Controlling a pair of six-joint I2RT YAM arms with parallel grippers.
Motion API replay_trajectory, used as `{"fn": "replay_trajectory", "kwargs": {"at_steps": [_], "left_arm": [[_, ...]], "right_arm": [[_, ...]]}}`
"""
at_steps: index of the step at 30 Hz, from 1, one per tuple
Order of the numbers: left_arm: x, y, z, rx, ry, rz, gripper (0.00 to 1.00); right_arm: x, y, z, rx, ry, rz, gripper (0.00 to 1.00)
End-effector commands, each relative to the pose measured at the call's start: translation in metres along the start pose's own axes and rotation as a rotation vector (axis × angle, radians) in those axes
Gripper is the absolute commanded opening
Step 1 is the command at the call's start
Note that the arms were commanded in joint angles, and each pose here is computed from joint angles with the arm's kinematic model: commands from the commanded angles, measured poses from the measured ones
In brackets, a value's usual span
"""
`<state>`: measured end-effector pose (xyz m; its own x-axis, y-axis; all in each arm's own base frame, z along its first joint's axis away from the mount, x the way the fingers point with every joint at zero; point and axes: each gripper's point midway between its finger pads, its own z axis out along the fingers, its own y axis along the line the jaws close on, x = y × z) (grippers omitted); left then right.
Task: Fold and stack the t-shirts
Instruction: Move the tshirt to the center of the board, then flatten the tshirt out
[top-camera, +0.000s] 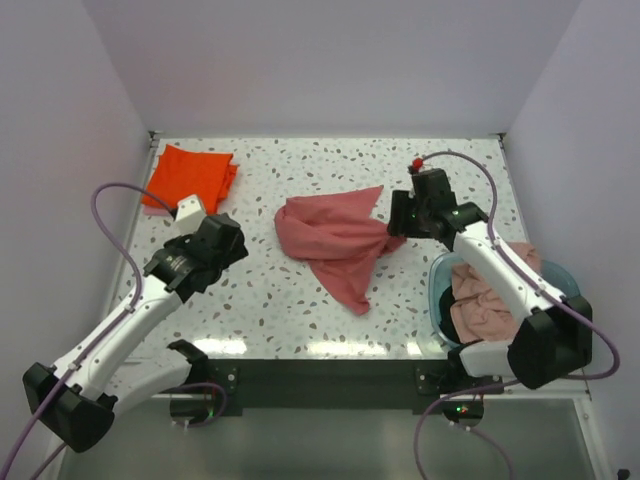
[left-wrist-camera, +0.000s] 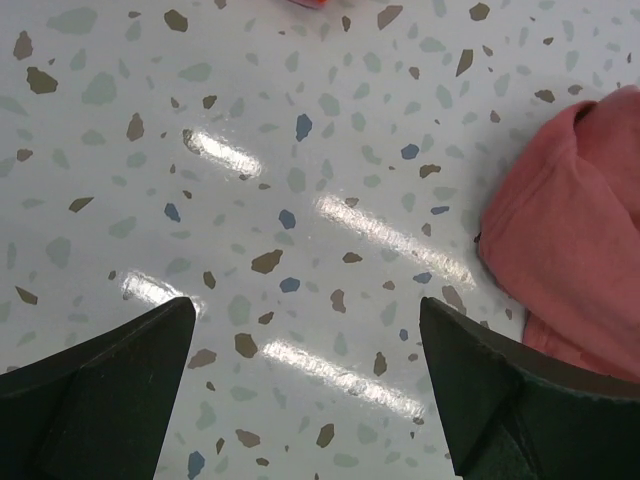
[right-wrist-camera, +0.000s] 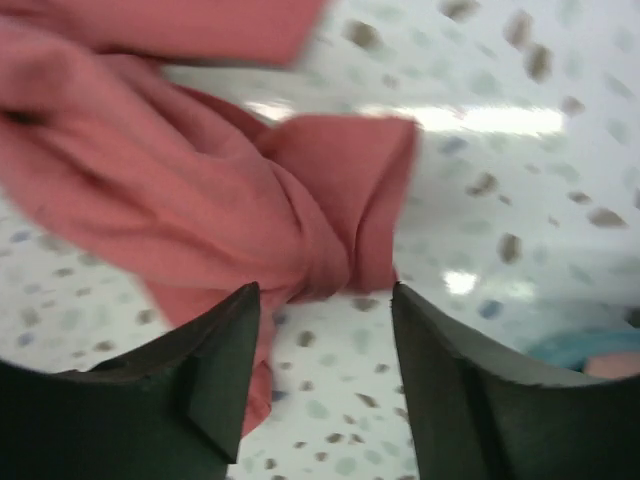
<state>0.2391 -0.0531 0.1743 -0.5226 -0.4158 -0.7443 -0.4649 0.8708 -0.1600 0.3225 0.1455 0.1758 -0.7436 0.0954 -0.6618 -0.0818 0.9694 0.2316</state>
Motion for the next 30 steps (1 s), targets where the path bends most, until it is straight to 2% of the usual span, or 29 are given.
{"fn": "replay_trajectory", "kwargs": {"at_steps": [1, 2, 3, 4, 5, 7, 9, 11, 12, 14, 15, 19, 21, 27, 30], "left_arm": [[-0.001, -0.011, 0.012, -0.012, 0.003, -0.011, 1.00], [0.001, -0.018, 0.015, 0.001, 0.016, -0.009, 1.00], [0.005, -0.021, 0.022, -0.014, 0.035, 0.006, 1.00], [0.005, -0.023, 0.024, -0.018, 0.041, 0.005, 1.00], [0.005, -0.026, 0.028, -0.019, 0.049, -0.001, 1.00], [0.005, -0.031, 0.036, -0.019, 0.068, 0.014, 1.00], [0.004, -0.041, 0.046, 0.032, 0.095, 0.019, 1.00], [0.005, -0.059, 0.052, 0.131, 0.136, 0.006, 1.00], [0.008, -0.064, 0.055, 0.158, 0.143, 0.034, 1.00], [0.012, -0.079, 0.061, 0.242, 0.153, 0.058, 1.00], [0.016, -0.085, 0.065, 0.266, 0.168, 0.076, 1.00], [0.026, -0.126, 0.073, 0.453, 0.198, 0.115, 1.00], [0.035, -0.133, 0.086, 0.462, 0.232, 0.126, 1.00], [0.048, -0.163, 0.114, 0.532, 0.278, 0.142, 1.00], [0.051, -0.174, 0.126, 0.551, 0.282, 0.158, 0.95]], "right_arm": [[0.006, -0.054, 0.015, 0.178, 0.034, 0.033, 0.64], [0.004, -0.055, 0.012, 0.190, 0.037, 0.023, 0.75], [-0.008, -0.049, 0.007, 0.164, 0.006, 0.011, 0.81], [-0.011, -0.042, 0.004, 0.138, -0.007, 0.006, 0.93], [-0.016, -0.034, 0.002, 0.116, -0.024, -0.001, 0.99], [-0.016, -0.015, -0.006, 0.088, -0.043, -0.046, 0.99], [0.004, -0.008, -0.008, 0.103, -0.002, -0.046, 0.99], [0.031, 0.013, -0.011, 0.060, 0.030, -0.050, 0.99], [0.066, 0.023, -0.006, 0.041, 0.092, -0.027, 0.99], [0.091, 0.034, -0.009, 0.017, 0.113, -0.021, 0.99], [0.116, 0.045, -0.011, -0.004, 0.149, -0.051, 0.99], [0.160, 0.073, -0.013, -0.054, 0.210, -0.145, 0.98], [0.185, 0.083, -0.004, -0.045, 0.268, -0.204, 0.98], [0.226, 0.085, 0.022, 0.044, 0.374, -0.283, 0.95], [0.238, 0.080, 0.027, 0.053, 0.394, -0.283, 0.93]]}}
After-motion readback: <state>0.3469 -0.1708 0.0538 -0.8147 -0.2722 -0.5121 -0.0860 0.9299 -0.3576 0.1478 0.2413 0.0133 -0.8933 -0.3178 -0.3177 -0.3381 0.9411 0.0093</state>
